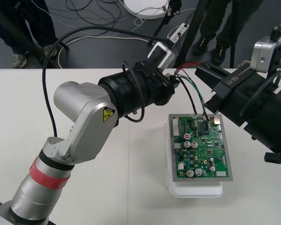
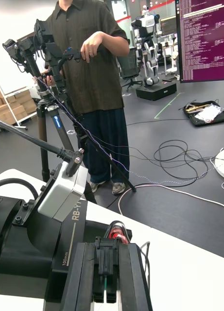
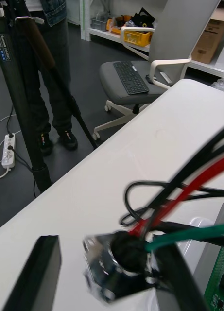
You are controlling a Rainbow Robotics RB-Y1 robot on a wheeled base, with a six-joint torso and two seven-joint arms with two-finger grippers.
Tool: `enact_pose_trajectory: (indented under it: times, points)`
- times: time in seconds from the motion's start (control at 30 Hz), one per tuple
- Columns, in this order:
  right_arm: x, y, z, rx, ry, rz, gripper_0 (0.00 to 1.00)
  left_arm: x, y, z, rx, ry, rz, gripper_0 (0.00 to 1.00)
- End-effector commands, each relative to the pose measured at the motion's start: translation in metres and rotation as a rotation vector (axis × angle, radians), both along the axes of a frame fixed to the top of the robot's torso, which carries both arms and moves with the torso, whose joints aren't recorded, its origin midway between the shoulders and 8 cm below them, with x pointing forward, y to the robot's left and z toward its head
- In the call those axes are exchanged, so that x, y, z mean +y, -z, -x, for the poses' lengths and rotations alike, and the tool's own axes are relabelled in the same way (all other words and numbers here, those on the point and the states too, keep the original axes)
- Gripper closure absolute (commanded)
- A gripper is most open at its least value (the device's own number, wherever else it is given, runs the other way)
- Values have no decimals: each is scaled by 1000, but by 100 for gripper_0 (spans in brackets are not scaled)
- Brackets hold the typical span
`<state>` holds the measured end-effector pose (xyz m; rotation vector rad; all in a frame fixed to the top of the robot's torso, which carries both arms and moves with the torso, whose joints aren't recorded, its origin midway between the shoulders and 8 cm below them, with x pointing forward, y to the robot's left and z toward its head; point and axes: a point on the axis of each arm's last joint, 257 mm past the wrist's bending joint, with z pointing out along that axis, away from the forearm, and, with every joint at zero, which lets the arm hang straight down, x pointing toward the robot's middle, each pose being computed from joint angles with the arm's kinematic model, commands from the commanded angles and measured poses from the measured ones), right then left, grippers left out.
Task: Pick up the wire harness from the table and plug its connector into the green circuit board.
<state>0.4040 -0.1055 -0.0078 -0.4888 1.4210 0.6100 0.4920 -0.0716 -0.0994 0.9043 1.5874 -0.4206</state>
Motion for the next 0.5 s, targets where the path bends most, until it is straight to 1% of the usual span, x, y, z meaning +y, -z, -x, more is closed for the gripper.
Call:
enact_pose_trajectory:
  times: [0.03,0.5]
  points:
    - [10,-9,4,3,-30,-32,100,-9,-23,2,-123,25,-11,0]
    - [12,-11,6,-4,-42,-35,100,-10,-21,3,-121,30,-14,0]
